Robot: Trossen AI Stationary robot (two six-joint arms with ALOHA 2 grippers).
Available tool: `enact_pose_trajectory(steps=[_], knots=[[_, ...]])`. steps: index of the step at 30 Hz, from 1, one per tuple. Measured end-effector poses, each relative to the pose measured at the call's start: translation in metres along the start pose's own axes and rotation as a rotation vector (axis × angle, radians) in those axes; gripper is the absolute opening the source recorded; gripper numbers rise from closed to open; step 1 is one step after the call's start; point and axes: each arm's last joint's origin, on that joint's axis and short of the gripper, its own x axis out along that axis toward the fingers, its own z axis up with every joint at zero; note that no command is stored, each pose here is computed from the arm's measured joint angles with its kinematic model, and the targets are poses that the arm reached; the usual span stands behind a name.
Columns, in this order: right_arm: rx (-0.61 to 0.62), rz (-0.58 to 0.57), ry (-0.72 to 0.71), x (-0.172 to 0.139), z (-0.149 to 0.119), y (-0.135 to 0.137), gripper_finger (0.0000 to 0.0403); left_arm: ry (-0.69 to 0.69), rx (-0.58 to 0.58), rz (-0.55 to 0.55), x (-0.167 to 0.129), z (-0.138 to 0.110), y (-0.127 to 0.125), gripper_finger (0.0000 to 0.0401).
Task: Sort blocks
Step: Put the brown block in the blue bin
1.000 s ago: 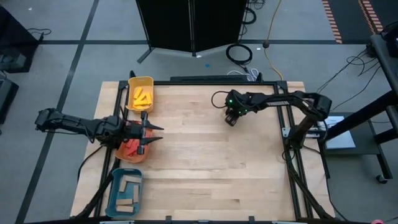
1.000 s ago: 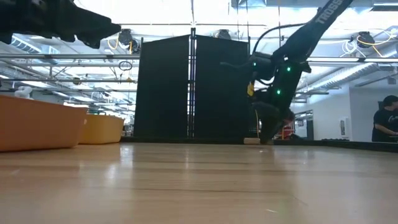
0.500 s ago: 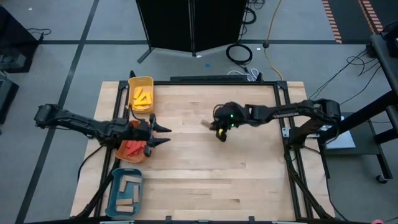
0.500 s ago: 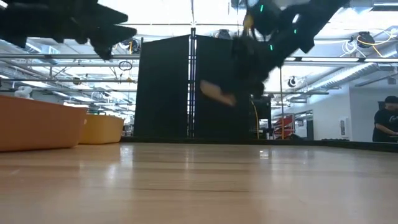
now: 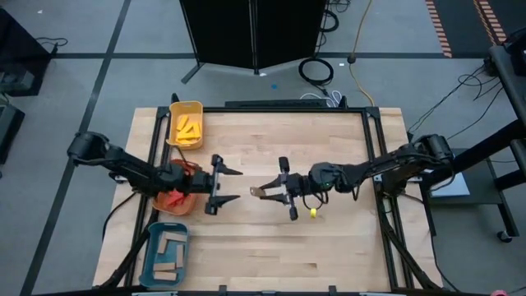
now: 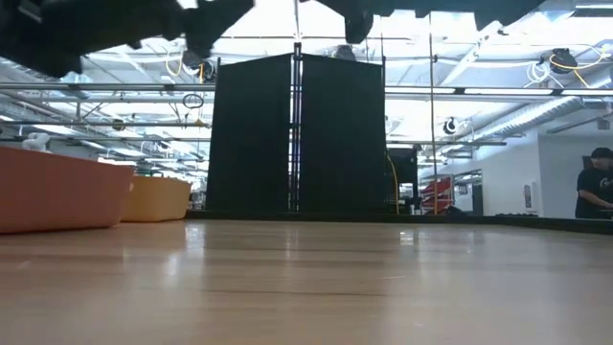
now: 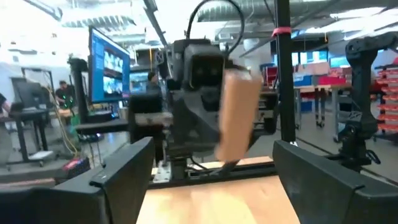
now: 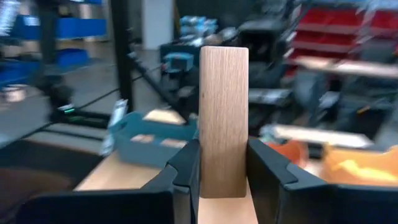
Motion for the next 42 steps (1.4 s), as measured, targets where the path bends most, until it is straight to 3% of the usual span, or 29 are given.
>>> enact_pose_trajectory(steps=[6, 26, 32, 41, 42], knots=[[-0.07, -0.146, -0.023, 0.001, 0.002, 0.003, 0.0076, -0.014, -0.005, -0.008, 0.03, 0.003, -0.003, 0.0327], [-0.086, -0.23, -0.027, 0.001, 0.002, 0.001, 0.0076, -0.068, 0.074, 0.036, 0.067, 0.017, -0.002, 0.0321], [-0.094, -0.228, -0.026, 0.001, 0.002, 0.001, 0.0083, -0.06, 0.074, 0.059, 0.067, 0.016, -0.002, 0.0258], [-0.094, -0.219, -0.017, 0.001, 0.001, 0.001, 0.0132, -0.023, 0.076, 0.119, 0.067, 0.014, 0.0, 0.0084], [-0.094, -0.22, -0.018, 0.001, 0.001, 0.001, 0.014, -0.018, 0.077, 0.117, 0.067, 0.013, 0.0, 0.008]])
